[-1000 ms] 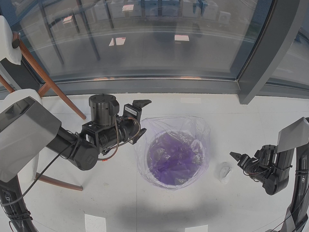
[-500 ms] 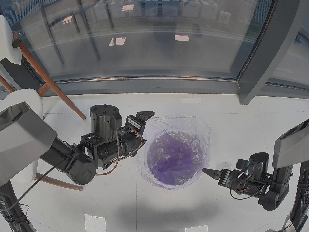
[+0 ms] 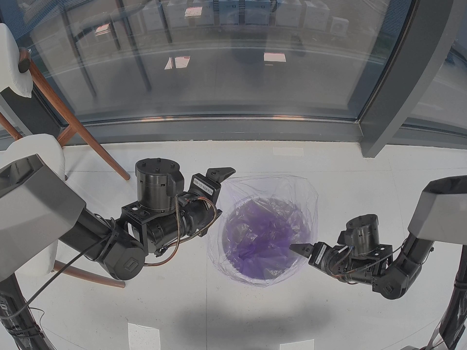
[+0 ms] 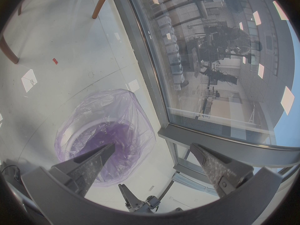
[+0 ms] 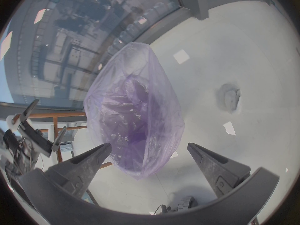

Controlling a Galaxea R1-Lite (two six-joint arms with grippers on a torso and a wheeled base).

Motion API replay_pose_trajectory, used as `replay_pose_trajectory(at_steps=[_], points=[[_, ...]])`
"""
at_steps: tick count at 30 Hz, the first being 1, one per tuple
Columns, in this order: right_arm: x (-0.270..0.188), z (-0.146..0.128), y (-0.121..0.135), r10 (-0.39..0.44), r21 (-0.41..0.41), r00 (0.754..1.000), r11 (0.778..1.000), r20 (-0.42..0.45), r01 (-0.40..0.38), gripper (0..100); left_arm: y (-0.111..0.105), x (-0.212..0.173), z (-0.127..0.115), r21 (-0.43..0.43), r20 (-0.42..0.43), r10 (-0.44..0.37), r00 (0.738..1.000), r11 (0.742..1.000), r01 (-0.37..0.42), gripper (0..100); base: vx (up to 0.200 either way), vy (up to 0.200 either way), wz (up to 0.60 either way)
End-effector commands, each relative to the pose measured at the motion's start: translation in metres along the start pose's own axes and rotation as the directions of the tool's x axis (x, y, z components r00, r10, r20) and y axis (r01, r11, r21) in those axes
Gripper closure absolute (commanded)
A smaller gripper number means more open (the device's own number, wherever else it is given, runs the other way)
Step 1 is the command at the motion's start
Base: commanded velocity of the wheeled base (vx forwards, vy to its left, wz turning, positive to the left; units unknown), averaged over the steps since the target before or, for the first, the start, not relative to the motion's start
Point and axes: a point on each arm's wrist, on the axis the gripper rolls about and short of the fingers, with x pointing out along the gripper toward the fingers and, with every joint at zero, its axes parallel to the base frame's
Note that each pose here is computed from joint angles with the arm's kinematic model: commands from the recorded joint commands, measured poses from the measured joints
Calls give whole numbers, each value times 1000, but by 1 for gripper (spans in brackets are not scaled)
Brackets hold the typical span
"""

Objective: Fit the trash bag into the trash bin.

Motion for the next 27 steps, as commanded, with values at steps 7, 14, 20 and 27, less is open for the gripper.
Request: replay_pose_trajectory(at_steps=[7, 14, 20, 27], points=[[-9, 40, 69, -81, -43, 997, 996, 6, 82, 0, 5, 0, -2, -1, 4, 15, 1000, 1000, -15, 0, 0, 0, 0], [4, 33, 64, -120, -61, 993, 991, -11, 119, 0, 9, -3, -3, -1, 0, 30, 1000, 1000, -30, 0, 0, 0, 0], [5, 24, 52, -197, -110, 979, 975, -51, 191, 0, 10, -1, -4, 0, -4, 32, 999, 999, -32, 0, 0, 0, 0], [12, 20, 45, -249, -118, 965, 964, -76, 240, 0, 12, 2, -4, 0, -4, 35, 999, 999, -35, 0, 0, 0, 0]])
